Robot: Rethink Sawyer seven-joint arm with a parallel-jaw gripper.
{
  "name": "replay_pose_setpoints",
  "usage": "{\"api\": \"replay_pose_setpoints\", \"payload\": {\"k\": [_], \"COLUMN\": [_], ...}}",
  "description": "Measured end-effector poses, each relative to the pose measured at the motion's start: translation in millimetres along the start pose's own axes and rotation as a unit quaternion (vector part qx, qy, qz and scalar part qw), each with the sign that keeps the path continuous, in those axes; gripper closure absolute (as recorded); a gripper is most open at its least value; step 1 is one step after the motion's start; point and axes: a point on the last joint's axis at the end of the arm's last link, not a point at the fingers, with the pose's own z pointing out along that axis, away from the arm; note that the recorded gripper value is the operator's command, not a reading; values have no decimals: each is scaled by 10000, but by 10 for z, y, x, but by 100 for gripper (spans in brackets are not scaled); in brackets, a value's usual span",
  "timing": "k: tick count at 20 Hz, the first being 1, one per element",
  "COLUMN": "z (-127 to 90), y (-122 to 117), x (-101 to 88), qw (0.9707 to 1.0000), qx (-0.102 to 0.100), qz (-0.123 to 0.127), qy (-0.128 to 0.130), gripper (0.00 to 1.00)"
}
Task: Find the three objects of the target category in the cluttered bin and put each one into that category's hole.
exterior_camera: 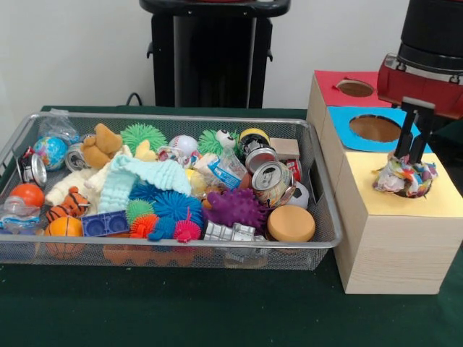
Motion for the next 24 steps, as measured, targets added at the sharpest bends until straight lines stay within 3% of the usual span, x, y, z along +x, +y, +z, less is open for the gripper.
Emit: {"api": "replay_pose_setpoints", "payload": {"k": [8, 24], "z": [130, 144], "y": [11, 18], "x": [17, 26], "qw": [10000, 10000], "qx": [-37, -44], "qz": [6, 4], "qy": [20, 35], "gripper": [100, 100]}}
